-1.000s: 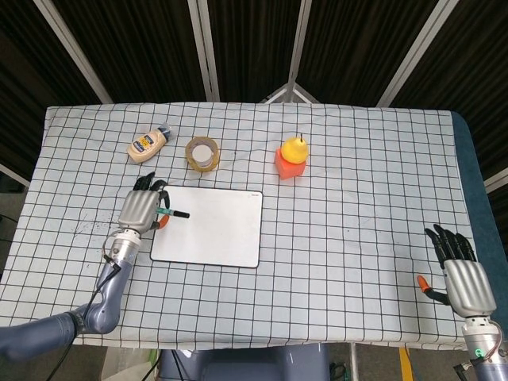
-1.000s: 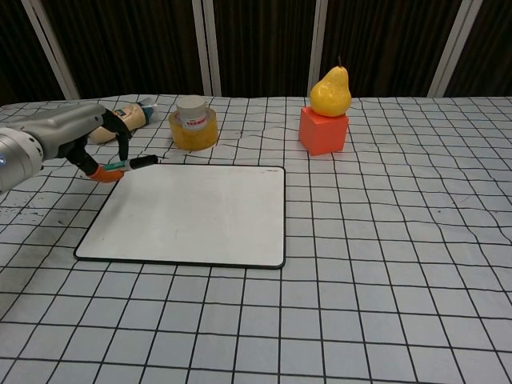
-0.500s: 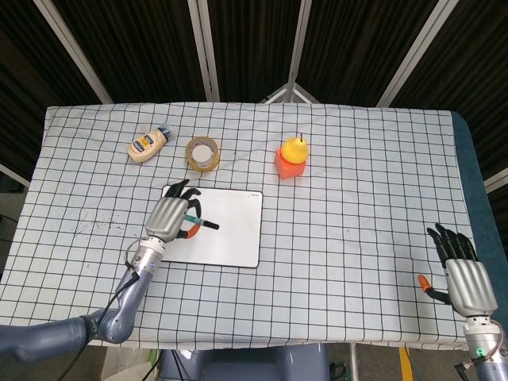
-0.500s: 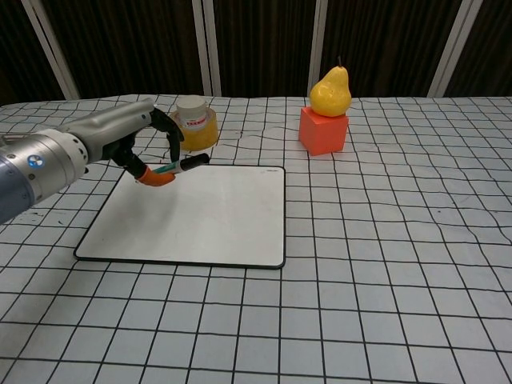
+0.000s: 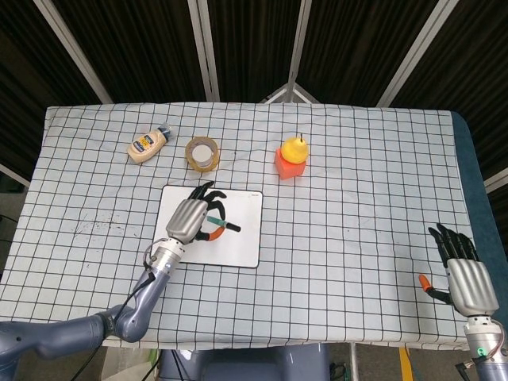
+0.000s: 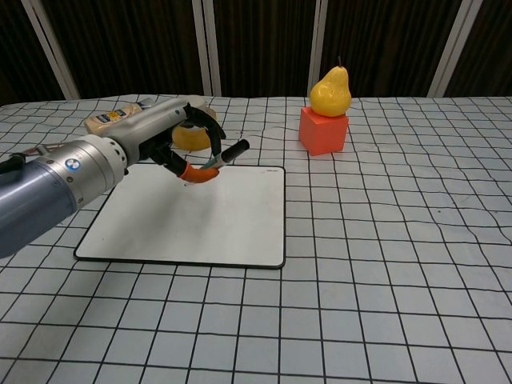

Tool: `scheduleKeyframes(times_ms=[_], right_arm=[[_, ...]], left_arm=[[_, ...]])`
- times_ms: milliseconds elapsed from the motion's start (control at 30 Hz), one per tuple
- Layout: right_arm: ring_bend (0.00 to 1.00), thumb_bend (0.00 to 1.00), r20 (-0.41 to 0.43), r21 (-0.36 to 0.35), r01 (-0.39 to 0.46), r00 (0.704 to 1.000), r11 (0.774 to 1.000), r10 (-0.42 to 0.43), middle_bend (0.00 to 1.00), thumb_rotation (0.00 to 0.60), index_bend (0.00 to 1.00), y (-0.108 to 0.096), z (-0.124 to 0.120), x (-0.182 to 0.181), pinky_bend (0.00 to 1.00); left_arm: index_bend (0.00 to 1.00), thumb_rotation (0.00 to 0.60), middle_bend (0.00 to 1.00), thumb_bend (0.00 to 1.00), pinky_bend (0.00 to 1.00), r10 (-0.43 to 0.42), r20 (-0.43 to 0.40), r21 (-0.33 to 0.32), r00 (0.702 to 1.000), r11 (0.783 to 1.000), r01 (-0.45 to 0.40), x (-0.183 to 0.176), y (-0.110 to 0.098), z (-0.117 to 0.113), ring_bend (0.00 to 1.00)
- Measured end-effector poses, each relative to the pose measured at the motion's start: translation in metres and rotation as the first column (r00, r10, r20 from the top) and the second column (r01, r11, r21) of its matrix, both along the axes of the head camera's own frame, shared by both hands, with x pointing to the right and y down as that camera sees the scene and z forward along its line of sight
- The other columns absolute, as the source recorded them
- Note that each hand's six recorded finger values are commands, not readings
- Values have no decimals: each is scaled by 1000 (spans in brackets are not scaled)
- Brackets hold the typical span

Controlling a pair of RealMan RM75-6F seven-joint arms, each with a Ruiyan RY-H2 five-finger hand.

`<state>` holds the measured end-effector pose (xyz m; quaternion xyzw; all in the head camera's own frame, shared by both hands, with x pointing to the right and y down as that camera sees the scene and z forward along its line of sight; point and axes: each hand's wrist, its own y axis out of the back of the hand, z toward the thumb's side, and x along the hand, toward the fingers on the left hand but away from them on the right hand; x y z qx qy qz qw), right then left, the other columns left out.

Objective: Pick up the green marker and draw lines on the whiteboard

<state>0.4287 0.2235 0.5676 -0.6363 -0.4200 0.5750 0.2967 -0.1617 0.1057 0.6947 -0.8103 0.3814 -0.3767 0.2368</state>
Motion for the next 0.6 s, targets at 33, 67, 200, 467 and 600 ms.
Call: scheduleKeyframes(times_ms=[33, 67, 200, 467, 600], right_arm=[[0, 324, 0, 0, 0, 1000, 1000, 0, 0, 600, 0, 0, 0, 0, 36], [0, 324, 1, -1, -1, 1000, 1000, 1, 0, 600, 0, 0, 0, 0, 36], [0, 325, 2, -2, 0, 1000, 1000, 0, 0, 600, 0, 0, 0, 0, 36], [0, 325, 2, -1, -1, 1000, 1000, 1, 0, 600, 0, 0, 0, 0, 36], [0, 324, 1, -2, -2, 1000, 1000, 2, 0, 600, 0, 0, 0, 0, 36]], left_arm=[[694, 600, 235, 526, 113, -4, -14, -1, 1000, 1000, 4, 1, 0, 0, 55], [694, 600, 235, 526, 113, -9, -30, -2, 1000, 1000, 9, 1, -1, 2, 55], [694, 600, 236, 526, 113, -25, -68, -10, 997, 1000, 24, 1, -1, 7, 55], [695, 600, 236, 526, 113, -74, -149, -89, 986, 994, 61, 2, 4, 19, 54], [696, 600, 238, 526, 112, -65, -153, -100, 986, 994, 50, 5, 8, 24, 55]])
